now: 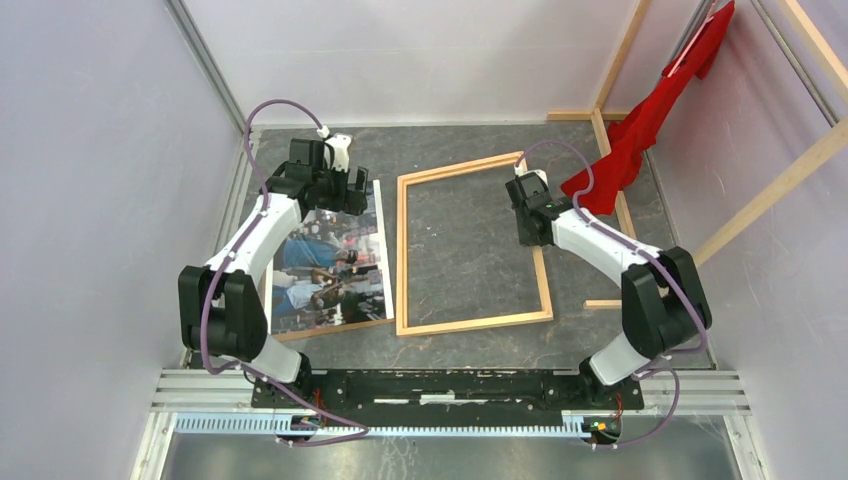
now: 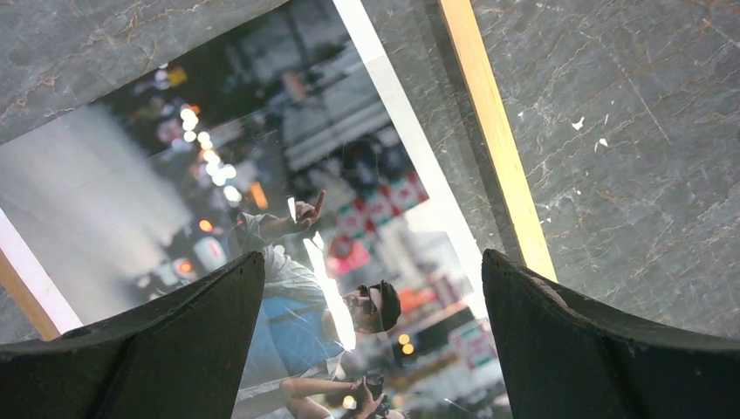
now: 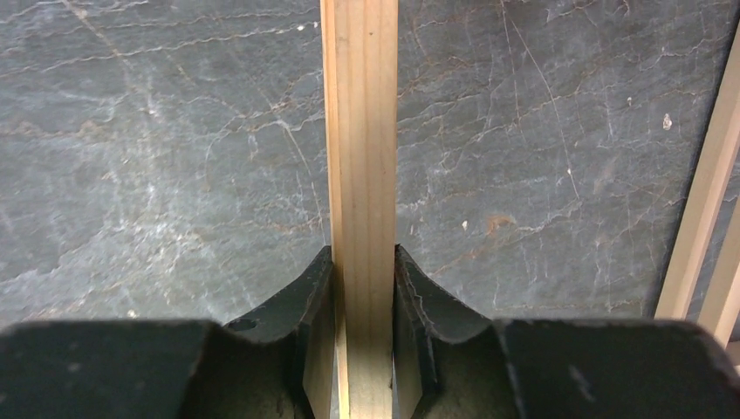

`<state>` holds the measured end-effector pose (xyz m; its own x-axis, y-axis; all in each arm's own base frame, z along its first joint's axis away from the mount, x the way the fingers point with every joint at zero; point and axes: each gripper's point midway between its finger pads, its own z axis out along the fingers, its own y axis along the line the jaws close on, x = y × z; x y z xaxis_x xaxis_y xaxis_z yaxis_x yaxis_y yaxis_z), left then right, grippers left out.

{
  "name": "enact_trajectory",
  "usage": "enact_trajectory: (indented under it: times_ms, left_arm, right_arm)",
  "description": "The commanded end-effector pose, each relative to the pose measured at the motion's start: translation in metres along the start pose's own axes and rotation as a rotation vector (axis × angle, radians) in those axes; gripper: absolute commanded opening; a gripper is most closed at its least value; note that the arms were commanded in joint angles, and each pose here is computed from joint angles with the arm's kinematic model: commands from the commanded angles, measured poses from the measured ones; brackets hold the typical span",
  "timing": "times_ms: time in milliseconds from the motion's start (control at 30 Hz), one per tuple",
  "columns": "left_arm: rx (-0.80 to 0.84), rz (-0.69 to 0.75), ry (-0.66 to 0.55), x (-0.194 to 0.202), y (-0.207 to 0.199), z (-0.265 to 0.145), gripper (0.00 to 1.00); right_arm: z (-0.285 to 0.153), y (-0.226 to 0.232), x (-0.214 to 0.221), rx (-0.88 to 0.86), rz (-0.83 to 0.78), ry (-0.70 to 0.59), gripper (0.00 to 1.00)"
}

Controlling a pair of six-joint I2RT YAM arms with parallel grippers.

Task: Put the photo into the frame
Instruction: Turn over the photo frame at the center of the board.

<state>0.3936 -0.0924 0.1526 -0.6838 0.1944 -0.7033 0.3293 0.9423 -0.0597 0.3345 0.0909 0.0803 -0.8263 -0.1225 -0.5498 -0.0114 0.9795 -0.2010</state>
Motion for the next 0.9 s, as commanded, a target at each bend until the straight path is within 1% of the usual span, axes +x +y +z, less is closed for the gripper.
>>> enact_trajectory:
  times_ms: [0, 133, 300, 467, 500, 567, 667, 733, 867]
  left_arm:
    - [-0.007, 0.054, -0.03, -0.003, 0.005, -0.01, 1.0]
    - [-0.007, 0.052, -0.022, 0.002, 0.007, -0.01, 1.0]
    - [-0.007, 0.056, -0.017, 0.007, 0.009, -0.011, 1.0]
    - [-0.01, 0.074, -0.018, 0.009, 0.011, -0.014, 1.0]
    - [-0.012, 0.078, -0.017, 0.011, 0.011, -0.015, 1.0]
    - [-0.009, 0.084, -0.01, 0.013, 0.011, -0.015, 1.0]
    - [-0.008, 0.087, -0.001, 0.016, 0.013, -0.015, 1.0]
    - [-0.006, 0.087, 0.002, 0.017, 0.014, -0.015, 1.0]
    - [0.026, 0.093, 0.024, 0.022, 0.013, -0.016, 1.0]
  right_arm:
    - [0.018, -0.011, -0.007, 0.109, -0.024, -0.033, 0.08]
    - [0.034, -0.014, -0.004, 0.163, -0.043, -0.018, 0.09]
    - [0.049, -0.013, -0.002, 0.195, -0.095, 0.016, 0.13]
    - [0.06, -0.017, -0.003, 0.238, -0.138, 0.016, 0.17]
    - [0.062, -0.017, -0.004, 0.239, -0.149, 0.015, 0.19]
    - [0.064, -0.017, -0.006, 0.24, -0.162, 0.012, 0.33]
    - [0.063, -0.017, -0.014, 0.243, -0.175, -0.004, 0.46]
    - [0.062, -0.02, -0.02, 0.253, -0.169, -0.006, 0.52]
    - [0.057, -0.02, -0.034, 0.245, -0.154, -0.018, 0.6]
